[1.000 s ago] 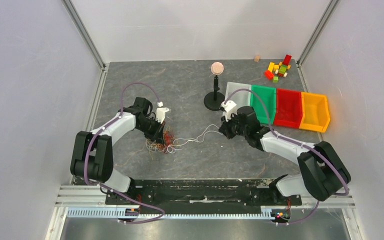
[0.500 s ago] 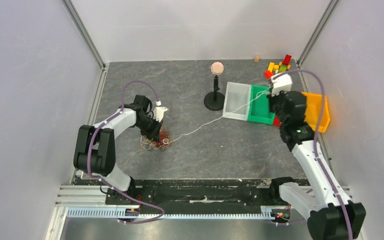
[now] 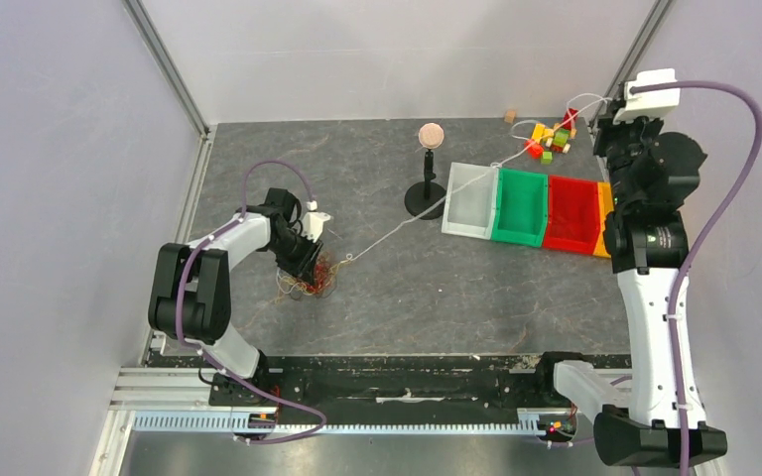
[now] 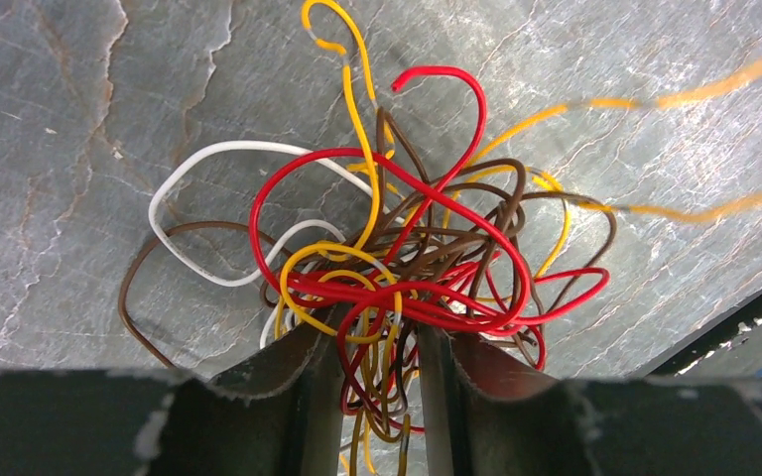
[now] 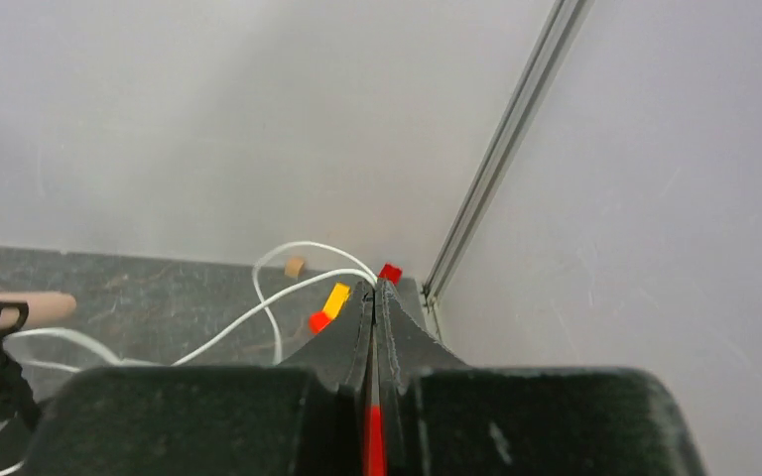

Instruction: Untangle the cables

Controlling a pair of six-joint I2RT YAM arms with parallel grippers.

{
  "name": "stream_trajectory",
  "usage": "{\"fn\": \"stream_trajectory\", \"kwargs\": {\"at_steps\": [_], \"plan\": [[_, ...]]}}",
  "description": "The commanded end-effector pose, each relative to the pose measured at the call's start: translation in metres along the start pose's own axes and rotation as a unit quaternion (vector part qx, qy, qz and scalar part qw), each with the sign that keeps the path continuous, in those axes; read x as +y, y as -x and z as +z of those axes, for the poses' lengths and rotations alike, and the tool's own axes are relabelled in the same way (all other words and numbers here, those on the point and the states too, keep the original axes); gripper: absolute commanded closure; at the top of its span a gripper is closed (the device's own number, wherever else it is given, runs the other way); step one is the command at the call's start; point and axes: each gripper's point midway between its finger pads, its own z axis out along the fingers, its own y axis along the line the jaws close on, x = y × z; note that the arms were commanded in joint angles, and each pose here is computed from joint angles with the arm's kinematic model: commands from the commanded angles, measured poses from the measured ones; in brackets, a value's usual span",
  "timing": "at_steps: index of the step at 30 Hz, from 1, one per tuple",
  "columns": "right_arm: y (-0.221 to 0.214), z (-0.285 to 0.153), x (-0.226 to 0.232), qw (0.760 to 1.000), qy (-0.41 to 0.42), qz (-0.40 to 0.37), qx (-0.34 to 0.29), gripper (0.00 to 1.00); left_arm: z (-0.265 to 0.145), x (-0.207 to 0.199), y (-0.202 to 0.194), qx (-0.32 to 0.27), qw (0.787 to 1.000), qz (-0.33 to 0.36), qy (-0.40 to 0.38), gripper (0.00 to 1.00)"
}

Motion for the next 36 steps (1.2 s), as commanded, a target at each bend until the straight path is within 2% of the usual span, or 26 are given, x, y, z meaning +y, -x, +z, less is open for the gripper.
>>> {"fn": "stream_trajectory", "kwargs": {"at_steps": [1,3,6,8,13,17,23,28,32,36], "plan": [[0.049,0.008,-0.011,0.998,-0.002,0.012,-0.060,1.00,0.005,0.026,-0.004,0.009,0.999,0.014,0.046,0.63],[0.064,0.012,-0.011,0.997,0.001,0.021,-0.076,1.00,0.005,0.027,-0.005,0.011,0.999,0.013,0.048,0.63],[0.100,0.016,-0.021,0.993,-0.009,0.022,-0.112,1.00,0.005,0.031,-0.006,0.014,0.998,0.012,0.056,0.55],[0.124,0.017,-0.028,0.990,-0.017,0.023,-0.135,1.00,0.005,0.033,-0.009,0.015,0.998,0.011,0.060,0.53],[0.162,0.020,-0.051,0.983,-0.051,0.013,-0.177,1.00,0.007,0.038,-0.012,0.017,0.998,0.006,0.058,0.66],[0.153,0.023,-0.028,0.985,0.009,0.035,-0.171,1.00,0.006,0.034,-0.006,0.004,0.999,0.003,0.044,0.67],[0.145,0.034,-0.023,0.985,0.017,0.051,-0.164,1.00,0.001,0.031,0.001,-0.005,0.999,-0.004,0.039,0.64],[0.128,0.044,-0.006,0.984,0.054,0.083,-0.147,1.00,-0.007,0.032,0.012,-0.019,0.999,-0.008,0.042,0.57],[0.098,0.048,0.022,0.981,0.111,0.109,-0.118,1.00,-0.013,0.033,0.022,-0.030,0.999,-0.015,0.042,0.47],[0.063,0.052,0.047,0.973,0.161,0.141,-0.081,1.00,-0.016,0.032,0.028,-0.035,0.998,-0.018,0.040,0.44]]}}
